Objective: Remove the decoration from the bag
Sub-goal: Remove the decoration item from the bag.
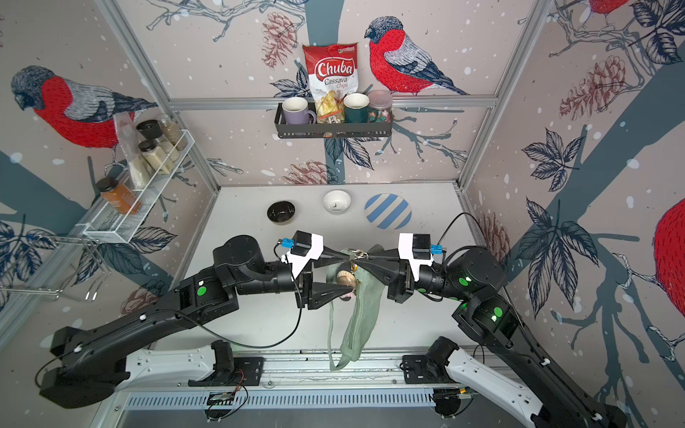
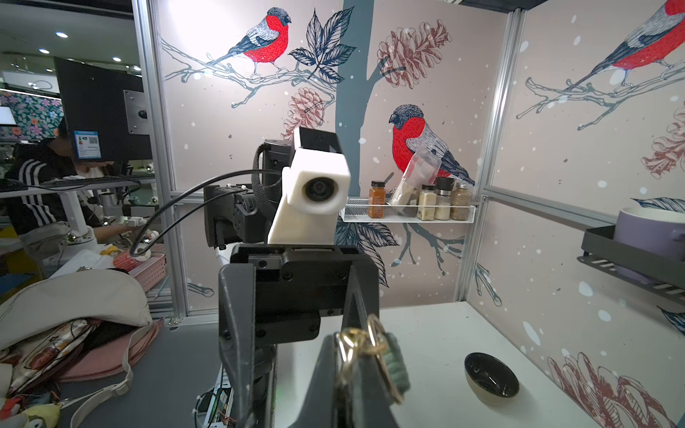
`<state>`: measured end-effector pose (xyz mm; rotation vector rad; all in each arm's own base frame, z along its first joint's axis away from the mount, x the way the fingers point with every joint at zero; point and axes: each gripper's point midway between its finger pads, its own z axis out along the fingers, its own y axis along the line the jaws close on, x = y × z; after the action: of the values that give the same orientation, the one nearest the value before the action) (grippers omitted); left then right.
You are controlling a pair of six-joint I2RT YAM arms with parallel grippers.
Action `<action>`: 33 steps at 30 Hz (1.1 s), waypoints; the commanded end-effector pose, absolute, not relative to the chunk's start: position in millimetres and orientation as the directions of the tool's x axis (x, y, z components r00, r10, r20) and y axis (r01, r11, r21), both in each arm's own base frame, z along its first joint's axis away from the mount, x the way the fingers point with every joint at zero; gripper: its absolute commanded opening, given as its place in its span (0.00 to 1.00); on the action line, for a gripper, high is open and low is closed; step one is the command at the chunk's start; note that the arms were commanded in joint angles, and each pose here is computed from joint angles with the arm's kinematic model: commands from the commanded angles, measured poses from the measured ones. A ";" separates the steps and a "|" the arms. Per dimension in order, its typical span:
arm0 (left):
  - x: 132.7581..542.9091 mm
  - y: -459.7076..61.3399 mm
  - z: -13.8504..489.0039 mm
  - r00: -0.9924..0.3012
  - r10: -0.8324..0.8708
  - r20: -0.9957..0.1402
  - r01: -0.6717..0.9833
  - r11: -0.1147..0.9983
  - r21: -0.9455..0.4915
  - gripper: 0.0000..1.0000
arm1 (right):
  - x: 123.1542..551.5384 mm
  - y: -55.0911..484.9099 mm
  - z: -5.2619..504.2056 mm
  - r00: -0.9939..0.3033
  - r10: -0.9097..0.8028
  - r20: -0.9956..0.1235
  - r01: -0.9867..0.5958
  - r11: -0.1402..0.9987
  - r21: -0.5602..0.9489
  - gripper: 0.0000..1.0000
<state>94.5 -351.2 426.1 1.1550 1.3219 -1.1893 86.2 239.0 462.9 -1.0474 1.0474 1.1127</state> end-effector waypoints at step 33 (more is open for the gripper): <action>94.2 -358.8 430.7 0.020 -0.061 -0.998 0.999 0.040 0.017 0.23 | 77.2 237.8 474.1 0.139 0.235 -0.962 -0.989 0.091 -0.120 0.00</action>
<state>93.0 -361.3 418.8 1.1711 1.2205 -1.2035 81.4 241.0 463.2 -1.0514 1.0215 1.1550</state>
